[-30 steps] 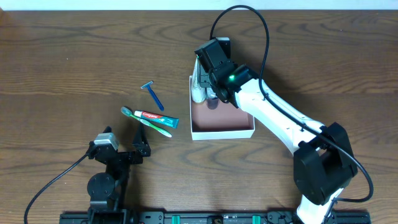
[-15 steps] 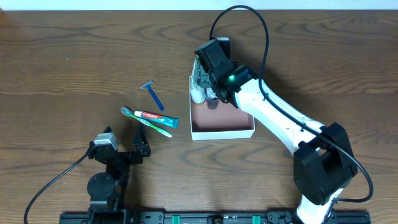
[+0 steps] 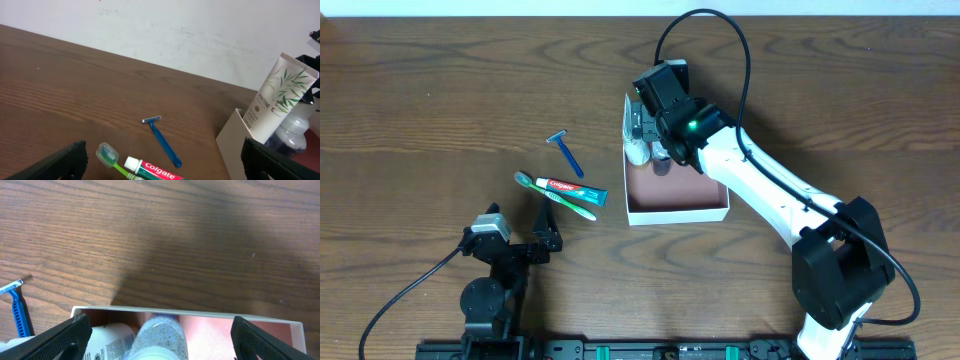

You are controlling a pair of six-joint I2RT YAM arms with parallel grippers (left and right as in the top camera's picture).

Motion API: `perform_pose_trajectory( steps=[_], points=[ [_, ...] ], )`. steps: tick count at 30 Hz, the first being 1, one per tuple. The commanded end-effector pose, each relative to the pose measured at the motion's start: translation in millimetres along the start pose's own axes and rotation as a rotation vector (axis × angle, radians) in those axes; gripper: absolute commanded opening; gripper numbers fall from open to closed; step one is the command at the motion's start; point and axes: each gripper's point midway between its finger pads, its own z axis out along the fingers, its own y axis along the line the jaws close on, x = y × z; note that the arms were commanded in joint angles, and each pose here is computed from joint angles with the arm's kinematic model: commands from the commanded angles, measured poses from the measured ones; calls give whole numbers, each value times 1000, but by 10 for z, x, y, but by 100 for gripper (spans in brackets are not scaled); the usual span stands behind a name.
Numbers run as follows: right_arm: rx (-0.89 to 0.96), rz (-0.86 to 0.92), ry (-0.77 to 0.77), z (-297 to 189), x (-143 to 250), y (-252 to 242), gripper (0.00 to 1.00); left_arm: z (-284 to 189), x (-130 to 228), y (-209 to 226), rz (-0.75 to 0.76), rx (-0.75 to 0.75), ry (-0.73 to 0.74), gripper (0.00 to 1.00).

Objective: Pack container
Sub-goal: 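Lower the pump bottle into the box beside the tube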

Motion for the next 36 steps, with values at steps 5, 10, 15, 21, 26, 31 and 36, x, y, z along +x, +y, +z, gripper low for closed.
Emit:
perform_pose_trajectory(
  steps=[5,10,15,21,26,31,36],
  points=[
    [-43,-11,-23,-89,-78,120,92,7,146,28,14,-2,46,98],
    [-59,-38,-41,-92,-124,156,92,7,146,28,14,-2,46,98],
    [-92,-47,-46,-97,-144,218,92,7,146,28,14,-2,46,98],
    [-101,-60,-62,-101,-180,242,92,7,146,28,14,-2,46,98],
    [-102,-75,-69,-101,-199,243,92,7,146,28,14,-2,46,98],
    [-114,-82,-97,-109,-267,273,93,7,146,28,14,-2,46,98],
    [-113,-96,-122,-109,-335,259,92,7,146,28,14,-2,46,98]
  ],
)
